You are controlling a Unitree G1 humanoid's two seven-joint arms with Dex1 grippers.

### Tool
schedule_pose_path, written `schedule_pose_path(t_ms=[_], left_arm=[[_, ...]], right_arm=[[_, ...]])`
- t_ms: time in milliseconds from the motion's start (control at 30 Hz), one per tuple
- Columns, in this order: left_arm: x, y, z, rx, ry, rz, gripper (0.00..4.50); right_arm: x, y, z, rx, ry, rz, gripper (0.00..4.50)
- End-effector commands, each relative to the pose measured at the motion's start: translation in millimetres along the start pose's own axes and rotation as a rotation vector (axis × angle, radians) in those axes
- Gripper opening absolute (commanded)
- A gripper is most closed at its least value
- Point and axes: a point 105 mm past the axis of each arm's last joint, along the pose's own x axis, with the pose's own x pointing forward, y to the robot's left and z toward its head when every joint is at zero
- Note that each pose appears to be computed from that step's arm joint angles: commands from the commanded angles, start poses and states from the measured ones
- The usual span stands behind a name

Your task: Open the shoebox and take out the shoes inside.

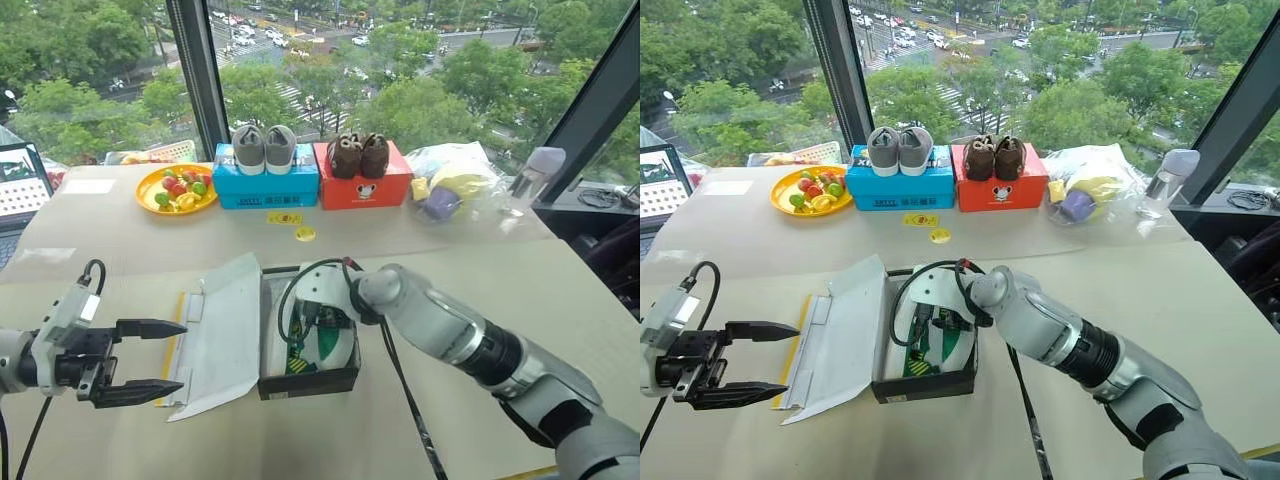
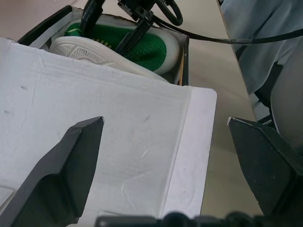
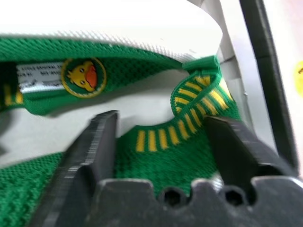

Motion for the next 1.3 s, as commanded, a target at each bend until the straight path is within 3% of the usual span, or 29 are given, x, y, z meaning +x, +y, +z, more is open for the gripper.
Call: schedule_pose_path(t_ms=[33, 200, 333, 500, 667, 800, 933, 1100, 1167, 1200, 1300], left_arm=[[0.2, -2.3, 7.4, 0.043, -0.008, 0.002, 4.50], [0.6, -2.6, 9.2, 0.049, -0.012, 0.006, 4.50], [1.9, -3.0, 11.8, 0.052, -0.015, 0.005, 4.50], [5.2, -2.9, 14.4, 0.056, -0.016, 0.003, 4.50], [6.6, -2.0, 16.6, 0.059, -0.012, 0.001, 4.50], [6.8, -0.6, 17.2, 0.058, -0.008, -0.003, 4.50], [8.3, 0.6, 17.6, 0.059, -0.006, -0.008, 4.50], [11.3, 2.2, 19.0, 0.059, -0.007, -0.017, 4.50], [12.1, 2.8, 19.5, 0.059, -0.007, -0.019, 4.50], [12.3, 3.0, 19.7, 0.058, -0.007, -0.020, 4.50], [14.4, 3.5, 19.8, 0.058, -0.006, -0.025, 4.50]], right_arm=[[9.1, -3.5, -28.4, 0.071, 0.101, -0.027, 1.68], [9.3, -6.3, -25.3, 0.108, 0.084, -0.049, 0.07], [4.6, -17.5, -24.2, 0.139, 0.068, -0.108, 0.07], [-12.2, -32.3, -3.0, 0.222, -0.042, -0.145, 0.07], [-53.8, -37.1, 29.9, 0.316, -0.262, -0.065, 0.07], [-77.8, -40.6, 40.7, 0.363, -0.345, -0.032, 0.07], [-87.0, -43.5, 41.6, 0.376, -0.359, -0.036, 0.07], [-77.4, -43.0, 11.4, 0.274, -0.200, -0.115, 0.07], [-76.3, -39.2, 12.3, 0.248, -0.201, -0.101, 0.63], [-76.1, -38.1, 13.4, 0.240, -0.206, -0.095, 0.71], [-78.5, -38.2, 19.0, 0.209, -0.227, -0.070, 1.77]])
